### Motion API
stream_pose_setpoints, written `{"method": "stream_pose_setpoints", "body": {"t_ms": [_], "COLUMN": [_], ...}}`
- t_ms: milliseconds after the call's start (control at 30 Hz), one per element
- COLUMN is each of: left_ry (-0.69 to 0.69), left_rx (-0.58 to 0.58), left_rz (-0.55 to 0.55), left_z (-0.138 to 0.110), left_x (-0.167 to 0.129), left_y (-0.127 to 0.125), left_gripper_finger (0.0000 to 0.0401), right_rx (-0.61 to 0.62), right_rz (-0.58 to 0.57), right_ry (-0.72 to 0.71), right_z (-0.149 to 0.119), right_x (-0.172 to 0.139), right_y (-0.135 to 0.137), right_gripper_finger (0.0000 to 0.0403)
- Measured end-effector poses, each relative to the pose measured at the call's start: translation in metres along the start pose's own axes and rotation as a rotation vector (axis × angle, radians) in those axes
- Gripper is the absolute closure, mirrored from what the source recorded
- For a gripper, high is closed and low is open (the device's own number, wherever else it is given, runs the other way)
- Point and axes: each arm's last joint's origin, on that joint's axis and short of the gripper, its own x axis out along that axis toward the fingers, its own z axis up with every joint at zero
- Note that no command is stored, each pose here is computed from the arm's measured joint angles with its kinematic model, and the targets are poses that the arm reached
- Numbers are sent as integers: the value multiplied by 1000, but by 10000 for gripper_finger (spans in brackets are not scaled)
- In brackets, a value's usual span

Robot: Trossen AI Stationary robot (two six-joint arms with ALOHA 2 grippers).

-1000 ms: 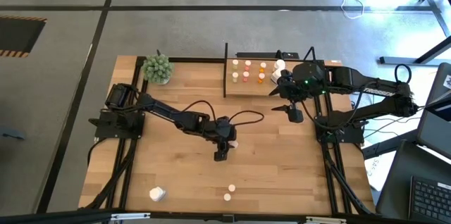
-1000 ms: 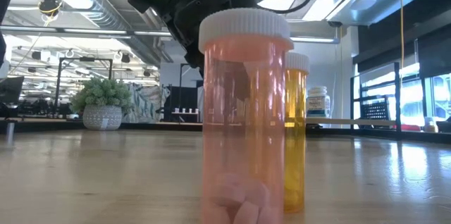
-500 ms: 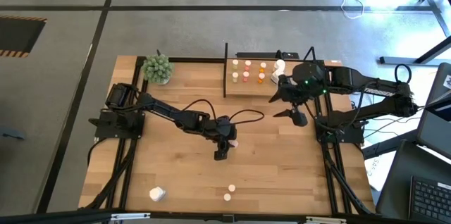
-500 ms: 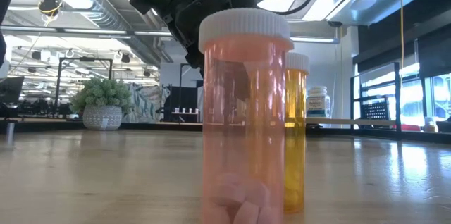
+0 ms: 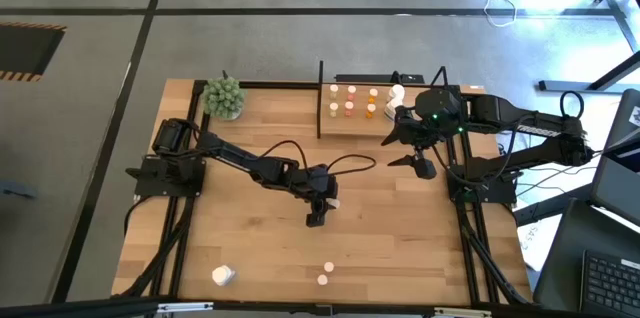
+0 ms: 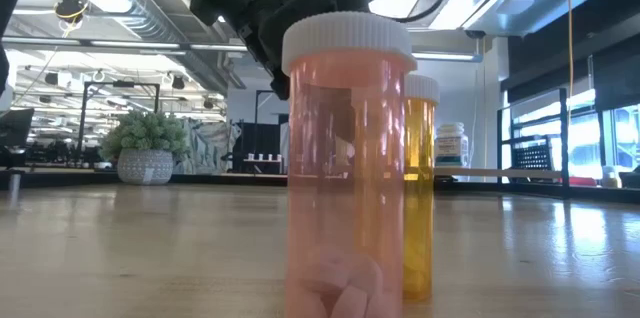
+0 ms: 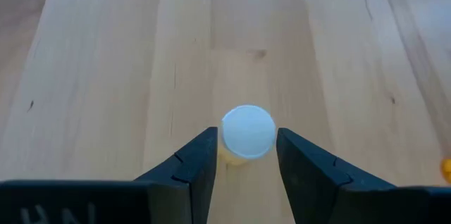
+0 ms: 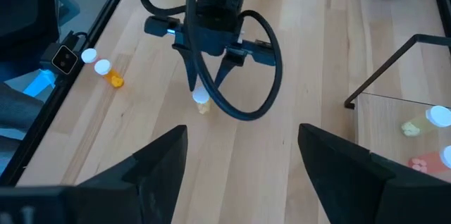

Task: Pick and place medicine bottles onto shelf by color
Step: Put the yellow pill bottle on the shelf aligned with the other yellow pill bottles

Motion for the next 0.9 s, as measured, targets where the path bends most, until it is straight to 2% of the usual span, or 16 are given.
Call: {"method": "stream_pose_setpoints", "body": {"t_ms": [700,800,900], "left_ry": [4,-32,-2], "left_rx": [-2,-3,-6], "left_rz": [-23,-30,-37], "left_z": [-3,0,-5], "left_x": [5,6,9], "left_y": [1,1,2], "left_gripper_finger": [260,260,260], "right_rx": [0,-1,-1], "right_rz": [-1,-2,-3], "right_ry": [-3,-3,-3], "right_z": [0,0,0], "right_x": [0,0,0], "right_y": [0,0,0], "right_gripper_finger": [130,130,130]}}
